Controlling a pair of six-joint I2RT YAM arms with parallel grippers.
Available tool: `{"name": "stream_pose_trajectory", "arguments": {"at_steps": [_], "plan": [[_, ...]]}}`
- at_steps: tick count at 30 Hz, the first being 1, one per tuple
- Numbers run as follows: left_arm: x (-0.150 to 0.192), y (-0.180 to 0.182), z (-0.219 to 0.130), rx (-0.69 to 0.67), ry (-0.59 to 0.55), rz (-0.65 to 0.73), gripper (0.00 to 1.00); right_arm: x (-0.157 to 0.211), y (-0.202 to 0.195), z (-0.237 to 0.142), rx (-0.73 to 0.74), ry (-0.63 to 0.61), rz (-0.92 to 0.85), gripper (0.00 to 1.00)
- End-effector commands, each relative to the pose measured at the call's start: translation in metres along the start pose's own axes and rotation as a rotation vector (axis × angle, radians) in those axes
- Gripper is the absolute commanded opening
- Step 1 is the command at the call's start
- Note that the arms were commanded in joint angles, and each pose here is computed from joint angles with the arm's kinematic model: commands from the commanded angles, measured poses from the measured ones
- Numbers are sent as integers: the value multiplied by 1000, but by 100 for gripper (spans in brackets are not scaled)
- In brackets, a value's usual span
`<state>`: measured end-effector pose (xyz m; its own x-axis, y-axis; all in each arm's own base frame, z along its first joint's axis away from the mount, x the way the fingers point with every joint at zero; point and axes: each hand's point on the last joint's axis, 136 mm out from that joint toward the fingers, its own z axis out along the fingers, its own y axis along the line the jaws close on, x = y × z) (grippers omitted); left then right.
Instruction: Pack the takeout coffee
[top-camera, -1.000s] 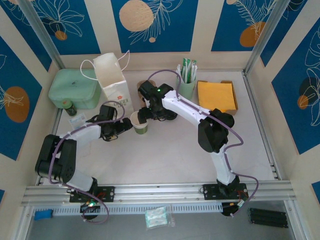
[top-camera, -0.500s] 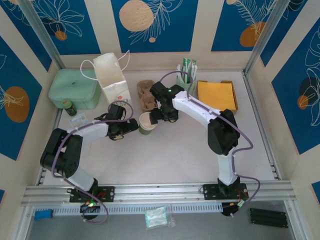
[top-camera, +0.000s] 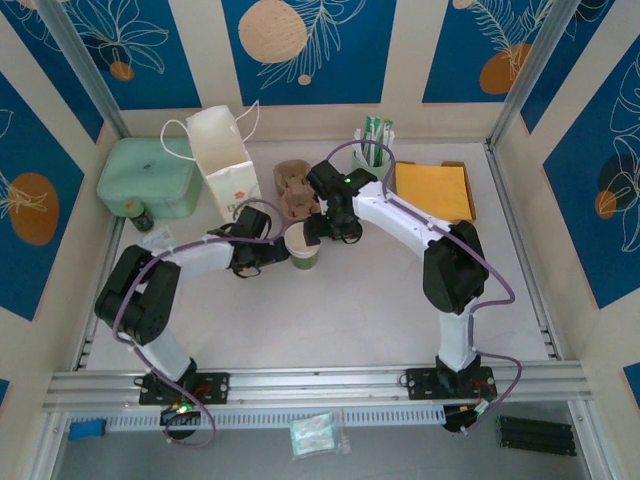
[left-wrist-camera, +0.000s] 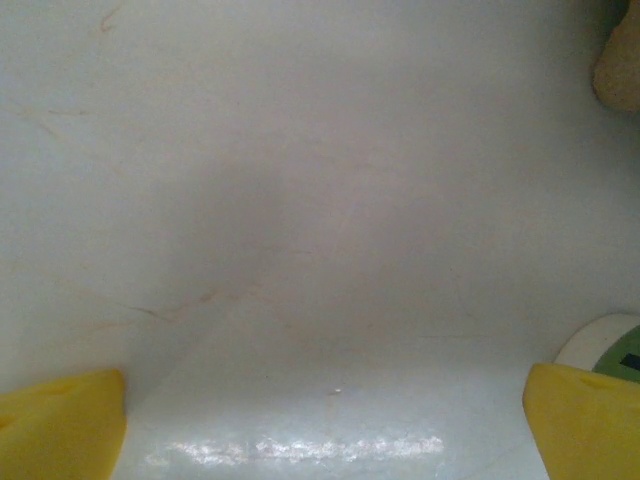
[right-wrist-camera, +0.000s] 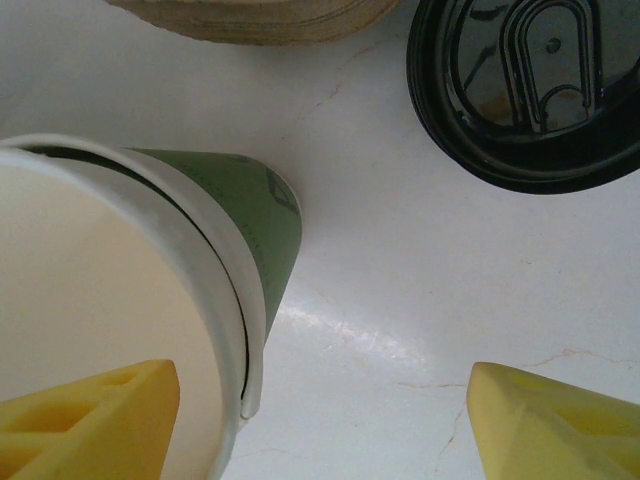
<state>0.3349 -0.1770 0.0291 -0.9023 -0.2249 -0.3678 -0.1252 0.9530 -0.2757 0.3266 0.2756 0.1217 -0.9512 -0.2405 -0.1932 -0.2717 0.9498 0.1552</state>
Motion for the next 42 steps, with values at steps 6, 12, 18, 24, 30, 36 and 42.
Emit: {"name": "stream_pose_trajectory", "arguments": {"at_steps": [6, 12, 18, 24, 30, 36, 42], "plan": [[37, -82, 17, 253, 122, 73, 99, 2, -12, -17, -14, -26, 34, 79], [42, -103, 19, 272, 129, 99, 99, 2, -28, -29, -26, -47, 74, 79], [48, -122, 23, 286, 137, 121, 99, 5, -46, -35, -24, -57, 111, 79], [52, -145, 26, 305, 143, 145, 100, 8, -67, -41, -26, -70, 158, 79], [58, -167, 30, 325, 148, 163, 99, 11, -91, -45, -12, -78, 208, 79], [63, -193, 32, 356, 151, 183, 99, 16, -116, -51, 19, -95, 249, 79], [72, -218, 36, 379, 164, 212, 99, 19, -136, -62, 8, -124, 310, 80]]}}
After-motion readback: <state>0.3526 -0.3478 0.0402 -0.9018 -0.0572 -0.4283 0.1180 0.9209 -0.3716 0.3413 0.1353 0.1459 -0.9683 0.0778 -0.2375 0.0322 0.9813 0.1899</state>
